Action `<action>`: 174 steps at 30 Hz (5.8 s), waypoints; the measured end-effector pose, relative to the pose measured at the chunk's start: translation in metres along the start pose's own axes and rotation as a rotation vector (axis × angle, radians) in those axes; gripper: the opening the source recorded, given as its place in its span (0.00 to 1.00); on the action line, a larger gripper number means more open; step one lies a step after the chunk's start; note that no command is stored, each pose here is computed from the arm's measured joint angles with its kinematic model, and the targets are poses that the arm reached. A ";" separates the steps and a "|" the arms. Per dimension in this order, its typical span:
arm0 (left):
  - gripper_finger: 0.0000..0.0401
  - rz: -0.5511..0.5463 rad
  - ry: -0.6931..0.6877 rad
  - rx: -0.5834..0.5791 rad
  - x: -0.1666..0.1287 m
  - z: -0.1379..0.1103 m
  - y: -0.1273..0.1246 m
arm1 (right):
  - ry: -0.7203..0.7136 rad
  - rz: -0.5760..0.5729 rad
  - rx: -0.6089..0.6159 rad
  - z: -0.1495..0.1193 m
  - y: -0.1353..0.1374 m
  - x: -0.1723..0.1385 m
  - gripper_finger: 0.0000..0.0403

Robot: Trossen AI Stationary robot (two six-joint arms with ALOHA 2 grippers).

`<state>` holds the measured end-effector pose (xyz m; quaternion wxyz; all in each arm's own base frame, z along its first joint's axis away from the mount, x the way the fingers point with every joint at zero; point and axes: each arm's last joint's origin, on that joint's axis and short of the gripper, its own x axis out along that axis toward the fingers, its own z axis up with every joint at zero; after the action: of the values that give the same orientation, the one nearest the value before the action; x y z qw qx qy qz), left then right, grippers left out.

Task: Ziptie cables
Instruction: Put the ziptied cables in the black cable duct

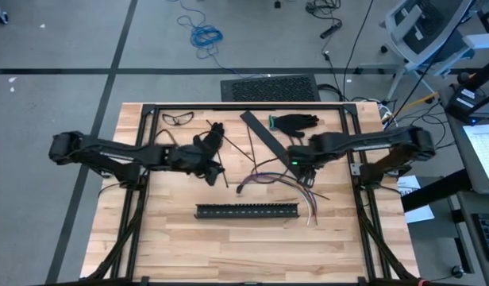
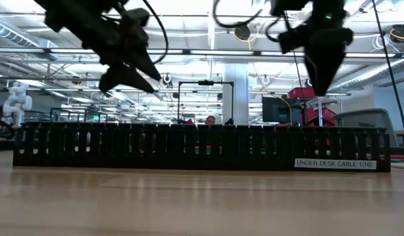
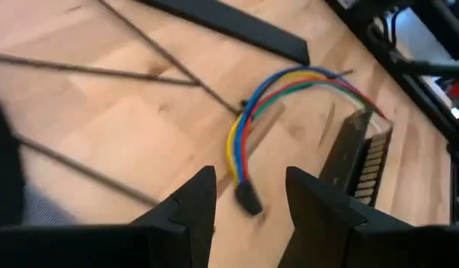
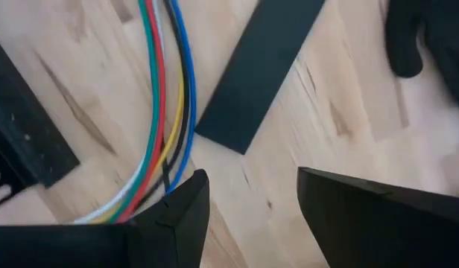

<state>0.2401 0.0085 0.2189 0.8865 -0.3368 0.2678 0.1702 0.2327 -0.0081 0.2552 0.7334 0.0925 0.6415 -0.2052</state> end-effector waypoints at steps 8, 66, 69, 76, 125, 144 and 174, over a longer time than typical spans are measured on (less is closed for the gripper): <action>0.39 0.157 0.163 0.008 0.056 0.028 -0.026 | -0.143 0.055 0.051 -0.056 -0.019 0.022 0.48; 0.30 0.533 0.691 0.008 0.182 -0.004 -0.062 | -0.405 0.155 -0.005 -0.087 -0.037 -0.002 0.48; 0.10 0.539 0.687 0.014 0.180 -0.002 -0.062 | -0.406 0.155 -0.004 -0.087 -0.037 -0.002 0.48; 0.07 0.510 0.742 0.110 0.174 0.009 -0.072 | -0.494 0.223 0.060 -0.079 -0.034 -0.007 0.48; 0.59 0.455 0.633 0.151 0.182 0.035 -0.076 | -0.563 0.254 0.107 -0.058 -0.030 -0.003 0.48; 0.17 0.453 0.622 0.025 0.199 -0.002 -0.033 | -0.574 0.259 0.113 -0.057 -0.030 -0.004 0.48; 0.06 0.446 0.514 0.252 0.129 0.049 -0.073 | -0.610 0.280 0.185 -0.050 -0.031 -0.005 0.48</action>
<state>0.3957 0.0055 0.2104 0.7657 -0.1900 0.5678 0.2348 0.1744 -0.0156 0.2558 0.9009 0.1800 0.3525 -0.1782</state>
